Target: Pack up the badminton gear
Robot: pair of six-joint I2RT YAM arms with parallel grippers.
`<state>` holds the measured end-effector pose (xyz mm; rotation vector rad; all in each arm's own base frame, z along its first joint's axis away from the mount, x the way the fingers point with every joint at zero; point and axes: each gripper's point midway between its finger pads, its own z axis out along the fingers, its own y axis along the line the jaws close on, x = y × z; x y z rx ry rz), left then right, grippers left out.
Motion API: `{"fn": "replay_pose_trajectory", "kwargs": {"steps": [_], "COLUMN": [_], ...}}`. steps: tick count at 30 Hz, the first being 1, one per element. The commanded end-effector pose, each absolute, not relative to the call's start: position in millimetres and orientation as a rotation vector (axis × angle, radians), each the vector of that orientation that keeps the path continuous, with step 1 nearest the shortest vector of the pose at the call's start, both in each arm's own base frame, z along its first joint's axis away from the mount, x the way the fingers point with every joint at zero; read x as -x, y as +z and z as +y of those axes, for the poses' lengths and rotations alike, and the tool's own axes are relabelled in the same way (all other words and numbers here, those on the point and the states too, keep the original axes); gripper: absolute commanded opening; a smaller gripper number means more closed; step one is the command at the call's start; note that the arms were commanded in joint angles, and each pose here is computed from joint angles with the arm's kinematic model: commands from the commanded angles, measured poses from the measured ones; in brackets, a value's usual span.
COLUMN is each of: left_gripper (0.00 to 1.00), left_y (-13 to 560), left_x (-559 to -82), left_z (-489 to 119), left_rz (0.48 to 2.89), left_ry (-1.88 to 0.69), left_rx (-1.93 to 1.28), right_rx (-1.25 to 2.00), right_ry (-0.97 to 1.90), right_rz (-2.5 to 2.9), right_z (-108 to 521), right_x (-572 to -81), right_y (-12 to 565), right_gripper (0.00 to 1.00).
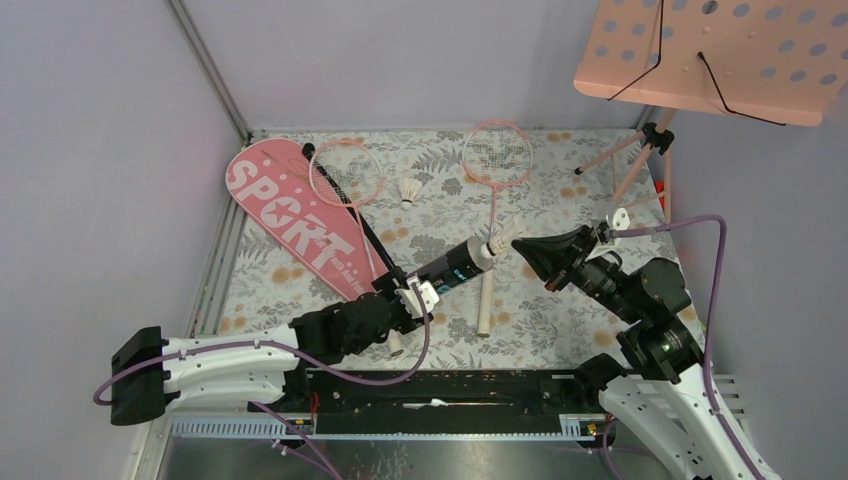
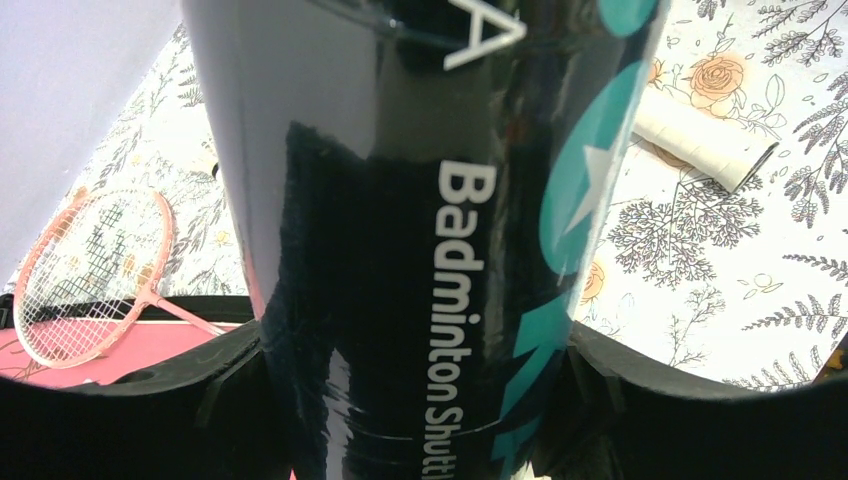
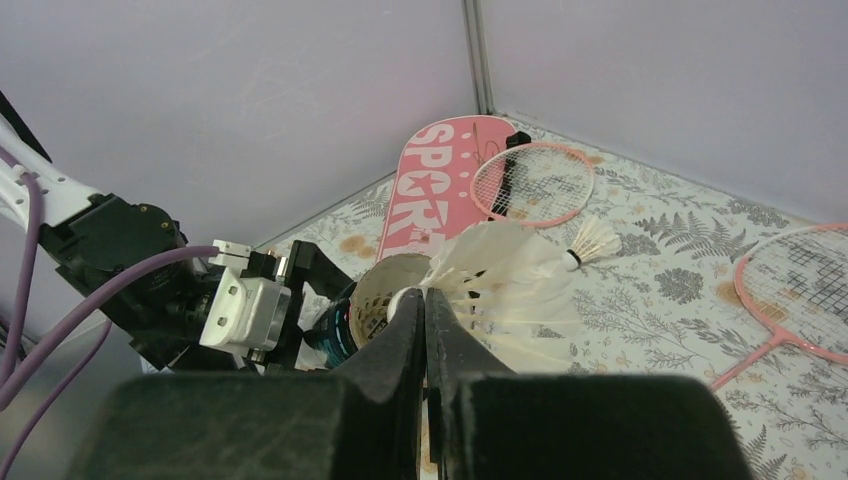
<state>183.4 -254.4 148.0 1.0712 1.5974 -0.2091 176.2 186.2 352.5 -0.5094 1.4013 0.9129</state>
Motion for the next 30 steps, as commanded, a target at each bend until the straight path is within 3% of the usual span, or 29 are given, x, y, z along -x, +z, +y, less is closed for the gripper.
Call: {"fn": "replay_pose_trajectory", "kwargs": {"steps": [1,10,18,30], "left_gripper": [0.16,0.16,0.16,0.17], "left_y": [178.1,182.2,185.1,192.2], "left_x": [-184.4,-183.3,-183.2,-175.0], "left_z": [-267.3,-266.3,-266.0,-266.2], "left_rz": [1.528,1.515,1.51,1.461], "left_ry": [-0.302,-0.316,-0.319,-0.386], "left_rx": [-0.983,-0.971,-0.967,-0.964], "right_rx": [0.523,0.624,0.693,0.625], "right_ry": [0.911,1.066,1.452,1.336], "right_rz": [1.355,1.416,1.418,1.701], "right_z": [185.6,213.3,247.9,268.7], "right_x": [-172.5,-169.2,-139.4,-163.7], "right_y": [366.4,351.2,352.3,310.9], "right_gripper": [0.0,0.0,0.0,0.0]}}
